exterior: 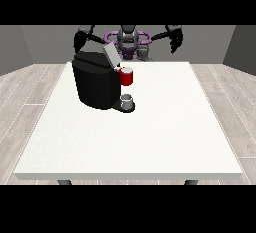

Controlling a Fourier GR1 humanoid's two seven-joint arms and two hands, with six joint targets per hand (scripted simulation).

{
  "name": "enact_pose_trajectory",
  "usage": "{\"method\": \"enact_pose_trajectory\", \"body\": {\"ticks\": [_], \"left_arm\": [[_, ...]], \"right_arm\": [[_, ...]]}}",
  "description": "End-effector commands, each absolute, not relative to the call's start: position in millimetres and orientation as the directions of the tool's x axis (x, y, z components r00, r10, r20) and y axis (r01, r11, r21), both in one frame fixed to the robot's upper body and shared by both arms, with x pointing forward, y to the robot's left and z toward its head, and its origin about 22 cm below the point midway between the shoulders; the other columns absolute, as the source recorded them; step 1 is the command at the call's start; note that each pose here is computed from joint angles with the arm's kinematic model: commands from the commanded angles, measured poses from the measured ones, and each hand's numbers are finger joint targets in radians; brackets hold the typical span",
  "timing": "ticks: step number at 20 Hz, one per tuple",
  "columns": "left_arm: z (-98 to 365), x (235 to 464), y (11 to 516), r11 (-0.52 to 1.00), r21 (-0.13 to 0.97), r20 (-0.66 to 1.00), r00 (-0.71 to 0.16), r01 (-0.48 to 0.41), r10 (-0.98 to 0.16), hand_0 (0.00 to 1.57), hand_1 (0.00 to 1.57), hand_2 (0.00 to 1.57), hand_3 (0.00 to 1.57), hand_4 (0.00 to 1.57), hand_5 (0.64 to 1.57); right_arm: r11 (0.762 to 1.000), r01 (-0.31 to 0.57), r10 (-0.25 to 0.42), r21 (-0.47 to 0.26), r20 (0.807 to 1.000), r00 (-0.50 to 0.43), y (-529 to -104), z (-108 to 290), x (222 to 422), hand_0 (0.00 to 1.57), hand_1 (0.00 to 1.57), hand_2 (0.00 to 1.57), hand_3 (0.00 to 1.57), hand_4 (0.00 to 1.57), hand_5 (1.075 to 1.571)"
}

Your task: Insert the coffee pod into the coffee machine and close the lid

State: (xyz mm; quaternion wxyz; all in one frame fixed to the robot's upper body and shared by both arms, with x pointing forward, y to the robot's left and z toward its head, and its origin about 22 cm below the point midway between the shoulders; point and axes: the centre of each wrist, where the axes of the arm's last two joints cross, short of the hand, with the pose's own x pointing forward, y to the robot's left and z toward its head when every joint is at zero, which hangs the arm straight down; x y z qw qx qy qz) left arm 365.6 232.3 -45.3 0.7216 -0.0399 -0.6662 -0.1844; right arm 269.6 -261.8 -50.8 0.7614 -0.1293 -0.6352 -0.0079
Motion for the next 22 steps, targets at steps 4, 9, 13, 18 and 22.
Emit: {"method": "enact_pose_trajectory", "body": {"ticks": [4,9,13,18,22], "left_arm": [[-70,337,243,0.947,0.102,0.977,0.149,0.303,-0.152,0.00,0.00,0.00,0.00,0.40,1.571],[-63,334,243,0.957,0.094,0.987,0.100,0.275,-0.125,0.00,0.00,0.00,0.00,0.46,1.571],[-62,323,233,0.948,0.062,0.990,0.099,0.314,-0.097,0.00,0.00,0.00,0.00,0.40,1.571],[-28,335,225,0.948,0.110,0.993,0.006,0.299,-0.117,0.00,0.00,0.00,0.00,0.38,1.571],[-26,325,223,0.949,0.098,0.994,0.008,0.299,-0.105,0.00,0.00,0.00,0.00,0.35,1.571]], "right_arm": [[0.984,0.048,0.169,-0.174,0.981,0.098,-261,-14,288,0.00,0.00,0.00,0.00,0.06,1.571],[0.965,0.022,0.263,-0.263,0.965,-0.012,-271,17,305,0.00,0.00,0.00,0.00,0.24,1.571],[0.974,0.096,0.203,-0.207,0.978,0.052,-282,31,324,0.00,0.00,0.00,0.00,0.00,1.571],[0.987,0.075,0.143,-0.145,0.989,0.030,-301,51,342,0.00,0.00,0.00,0.00,0.00,1.571],[0.995,0.073,0.063,-0.070,0.994,0.092,-293,49,351,0.00,0.00,0.00,0.00,0.09,1.571]]}}
